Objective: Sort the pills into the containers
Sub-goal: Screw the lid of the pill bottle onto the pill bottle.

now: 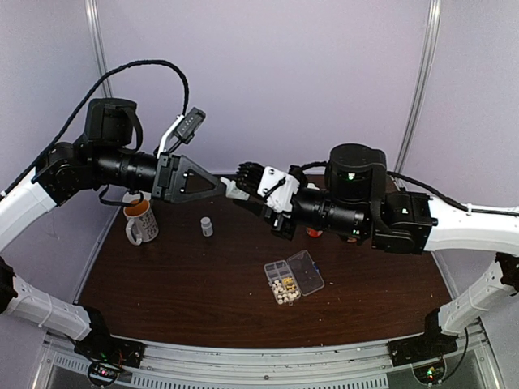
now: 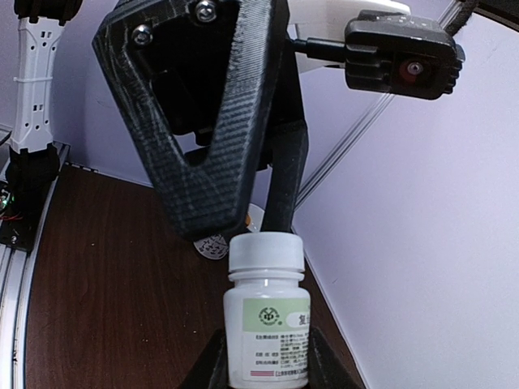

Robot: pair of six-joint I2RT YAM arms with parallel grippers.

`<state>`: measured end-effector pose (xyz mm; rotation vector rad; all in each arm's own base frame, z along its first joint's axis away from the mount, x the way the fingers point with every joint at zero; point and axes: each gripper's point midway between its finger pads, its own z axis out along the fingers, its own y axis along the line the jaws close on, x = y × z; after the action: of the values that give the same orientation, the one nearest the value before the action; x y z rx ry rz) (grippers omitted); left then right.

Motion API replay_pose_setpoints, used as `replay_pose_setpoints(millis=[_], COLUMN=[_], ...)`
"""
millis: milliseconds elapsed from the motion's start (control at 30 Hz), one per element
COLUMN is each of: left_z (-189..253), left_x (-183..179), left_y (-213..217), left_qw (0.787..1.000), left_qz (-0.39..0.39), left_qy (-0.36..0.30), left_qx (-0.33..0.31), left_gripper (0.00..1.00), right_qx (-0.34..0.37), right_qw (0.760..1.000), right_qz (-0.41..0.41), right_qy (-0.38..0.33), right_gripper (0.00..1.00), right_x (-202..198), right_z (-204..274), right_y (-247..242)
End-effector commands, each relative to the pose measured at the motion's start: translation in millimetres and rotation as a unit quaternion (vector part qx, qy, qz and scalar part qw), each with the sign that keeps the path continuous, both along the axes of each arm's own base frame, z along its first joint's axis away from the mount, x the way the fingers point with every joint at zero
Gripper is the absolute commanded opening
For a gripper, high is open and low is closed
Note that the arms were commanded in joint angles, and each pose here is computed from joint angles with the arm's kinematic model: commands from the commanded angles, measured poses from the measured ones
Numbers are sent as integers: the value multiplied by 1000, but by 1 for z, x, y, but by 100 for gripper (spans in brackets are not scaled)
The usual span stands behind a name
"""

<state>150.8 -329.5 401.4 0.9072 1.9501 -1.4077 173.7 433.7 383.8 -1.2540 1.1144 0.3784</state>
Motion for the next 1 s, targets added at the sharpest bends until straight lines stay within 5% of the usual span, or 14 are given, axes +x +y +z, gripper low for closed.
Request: replay_pose_setpoints(millis=[0, 633, 800, 967], left_z=[18, 13, 15, 19], left_x=[2, 3, -3, -4], left_y=[2, 0, 3, 10], left_qw=[1000, 999, 991, 956], left_qz=[3, -5, -35, -48], left_qy=[-24, -39, -131, -288], left_qx=[-18, -4, -11, -22], left_gripper=[59, 17, 0, 0], right_qx=[2, -15, -5, 4], right_qw=[1000, 1000, 997, 983], right_qz=[-6, -6, 33, 108], right_qy=[-1, 17, 67, 148], right_gripper=[0, 0, 0, 0], right_x=[1, 1, -12, -28], right_z=[9, 6, 14, 24], right_y=[1, 2, 7, 9])
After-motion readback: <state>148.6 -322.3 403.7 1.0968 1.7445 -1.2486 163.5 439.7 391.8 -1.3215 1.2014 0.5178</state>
